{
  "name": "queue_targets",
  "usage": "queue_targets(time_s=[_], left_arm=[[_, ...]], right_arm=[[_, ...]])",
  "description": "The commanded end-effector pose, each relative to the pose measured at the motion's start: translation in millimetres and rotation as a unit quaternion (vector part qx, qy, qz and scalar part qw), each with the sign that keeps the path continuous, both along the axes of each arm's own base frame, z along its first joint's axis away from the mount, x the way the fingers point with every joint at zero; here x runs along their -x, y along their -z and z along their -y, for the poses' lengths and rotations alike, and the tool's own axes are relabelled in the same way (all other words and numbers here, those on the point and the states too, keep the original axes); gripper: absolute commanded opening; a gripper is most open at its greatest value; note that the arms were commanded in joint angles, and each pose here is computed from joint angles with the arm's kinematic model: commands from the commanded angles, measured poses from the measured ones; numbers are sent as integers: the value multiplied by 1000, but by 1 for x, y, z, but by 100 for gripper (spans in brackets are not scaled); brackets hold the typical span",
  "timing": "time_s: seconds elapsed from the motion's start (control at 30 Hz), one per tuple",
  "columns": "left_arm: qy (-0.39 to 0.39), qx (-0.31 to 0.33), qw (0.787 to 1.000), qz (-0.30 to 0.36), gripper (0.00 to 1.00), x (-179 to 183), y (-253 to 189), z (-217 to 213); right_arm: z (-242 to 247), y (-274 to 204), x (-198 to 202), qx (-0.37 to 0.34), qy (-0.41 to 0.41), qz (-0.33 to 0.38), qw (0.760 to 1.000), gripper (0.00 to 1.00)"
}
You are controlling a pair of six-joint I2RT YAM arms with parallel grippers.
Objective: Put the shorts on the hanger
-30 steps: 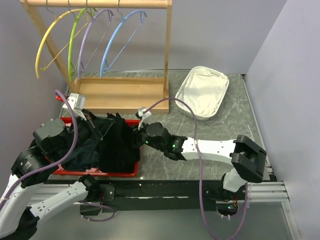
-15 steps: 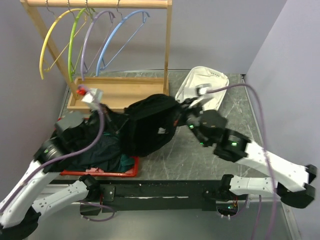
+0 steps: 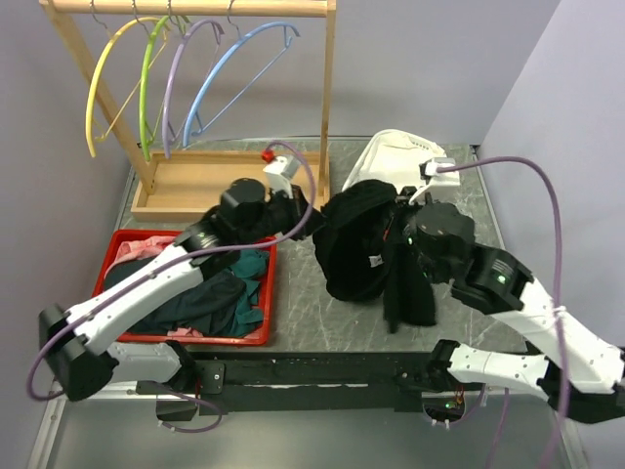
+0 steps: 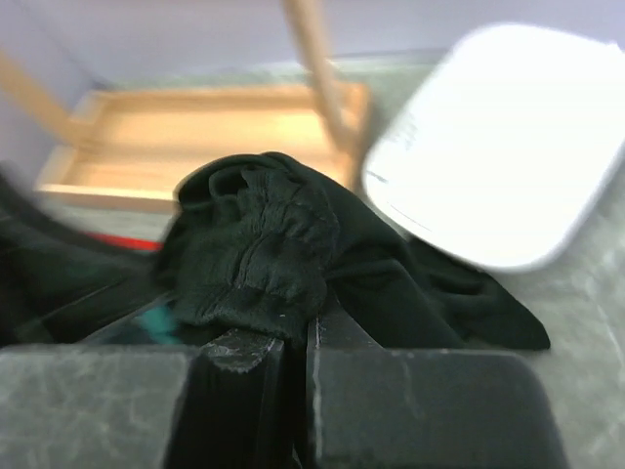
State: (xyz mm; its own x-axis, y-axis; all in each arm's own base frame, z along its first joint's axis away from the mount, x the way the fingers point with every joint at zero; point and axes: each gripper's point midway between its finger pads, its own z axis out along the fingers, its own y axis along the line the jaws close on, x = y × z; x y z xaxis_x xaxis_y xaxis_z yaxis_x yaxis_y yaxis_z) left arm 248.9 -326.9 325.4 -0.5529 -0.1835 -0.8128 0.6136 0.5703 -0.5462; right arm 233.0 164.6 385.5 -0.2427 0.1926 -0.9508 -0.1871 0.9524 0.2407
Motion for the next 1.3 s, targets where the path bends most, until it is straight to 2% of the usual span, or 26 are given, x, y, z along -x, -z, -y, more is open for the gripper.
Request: queue_targets(time_s=[0.0,0.03,0.13,0.17,0.2,0.23,0.37,0.43,0.53,0.6,0.67,0.8,0.93,1.1,1.13,1.27], left_arm=[[-1,-40,999,-16,2,-11,40,14],[4,-51,998,-21,9,-10,49,18],[-17,-105,993,-58,20,-19,93,23],[-35,-123,990,-63,34,-20,103,23],[-48,-150,984,-80,41,-19,122,20],[-53,-158,982,-87,56,-11,130,25],[-93,-200,969,-110,76,13,169,20],[-129,-211,961,-125,77,19,181,15],[-132,-195,959,-155,75,49,200,32],[-148,-195,954,-175,71,57,216,39],[-160,-168,954,-187,65,62,217,56],[-183,-137,949,-217,57,57,227,81],[-248,-115,933,-233,42,43,235,83],[-286,-91,926,-230,43,34,236,76],[-269,-64,935,-223,44,32,226,86],[-246,-55,940,-228,46,42,226,80]], right_arm=[[32,69,-30,3,57,-65,996,0],[37,82,-35,5,65,-76,995,0],[50,133,-53,1,76,-130,989,0],[50,141,-58,-8,74,-135,988,0],[47,165,-58,-10,63,-163,984,0],[52,176,-61,-13,72,-173,982,0],[53,214,-66,-27,71,-206,976,0],[52,225,-64,-30,68,-218,973,2],[54,232,-65,-29,74,-221,972,5],[55,234,-65,-29,76,-222,972,6],[55,234,-65,-32,75,-220,972,7],[58,235,-63,-32,81,-219,972,8],[62,237,-60,-26,87,-221,971,8],[64,237,-56,-28,86,-218,972,8],[65,239,-56,-27,88,-220,971,9],[67,242,-54,-22,92,-221,971,9]])
